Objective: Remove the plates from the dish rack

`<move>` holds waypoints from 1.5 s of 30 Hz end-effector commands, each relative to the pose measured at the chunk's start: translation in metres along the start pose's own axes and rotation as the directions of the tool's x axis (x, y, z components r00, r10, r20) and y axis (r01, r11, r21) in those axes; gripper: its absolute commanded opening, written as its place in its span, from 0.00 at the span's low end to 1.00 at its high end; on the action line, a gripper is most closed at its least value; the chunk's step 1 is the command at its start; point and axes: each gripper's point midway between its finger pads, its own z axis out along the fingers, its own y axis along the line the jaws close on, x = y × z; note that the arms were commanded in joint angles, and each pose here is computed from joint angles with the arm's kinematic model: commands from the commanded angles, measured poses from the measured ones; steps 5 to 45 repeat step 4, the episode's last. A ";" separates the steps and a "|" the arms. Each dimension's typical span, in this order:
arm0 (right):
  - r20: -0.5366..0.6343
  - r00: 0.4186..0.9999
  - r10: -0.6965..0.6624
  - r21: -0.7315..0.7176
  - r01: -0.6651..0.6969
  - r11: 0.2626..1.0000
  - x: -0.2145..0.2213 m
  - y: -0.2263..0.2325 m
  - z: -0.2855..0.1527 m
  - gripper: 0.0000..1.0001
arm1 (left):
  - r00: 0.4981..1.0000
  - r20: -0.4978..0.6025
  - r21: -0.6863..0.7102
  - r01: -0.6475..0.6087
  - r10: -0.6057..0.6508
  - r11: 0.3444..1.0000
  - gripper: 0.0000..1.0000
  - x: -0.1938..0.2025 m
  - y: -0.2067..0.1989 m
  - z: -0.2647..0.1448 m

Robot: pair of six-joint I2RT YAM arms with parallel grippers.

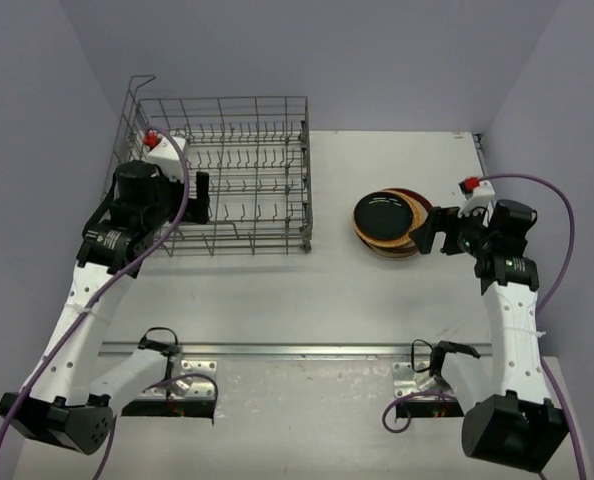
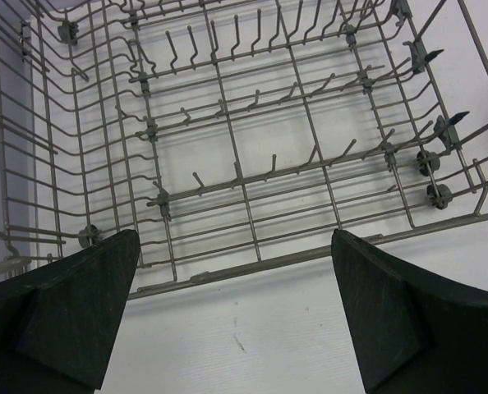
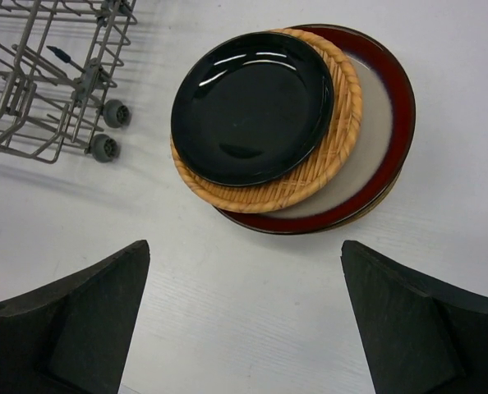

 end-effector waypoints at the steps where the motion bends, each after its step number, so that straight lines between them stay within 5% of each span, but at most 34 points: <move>1: 0.126 0.987 -0.103 0.024 0.100 0.995 -0.039 -0.001 -0.006 0.99 | 0.998 0.067 -0.031 0.004 -0.001 1.000 1.00 -0.014 0.008 -0.002; 45: 0.130 0.985 -0.109 0.026 0.107 0.994 -0.042 -0.001 -0.007 0.99 | 0.996 0.086 -0.049 0.015 -0.011 0.999 1.00 -0.019 0.011 -0.006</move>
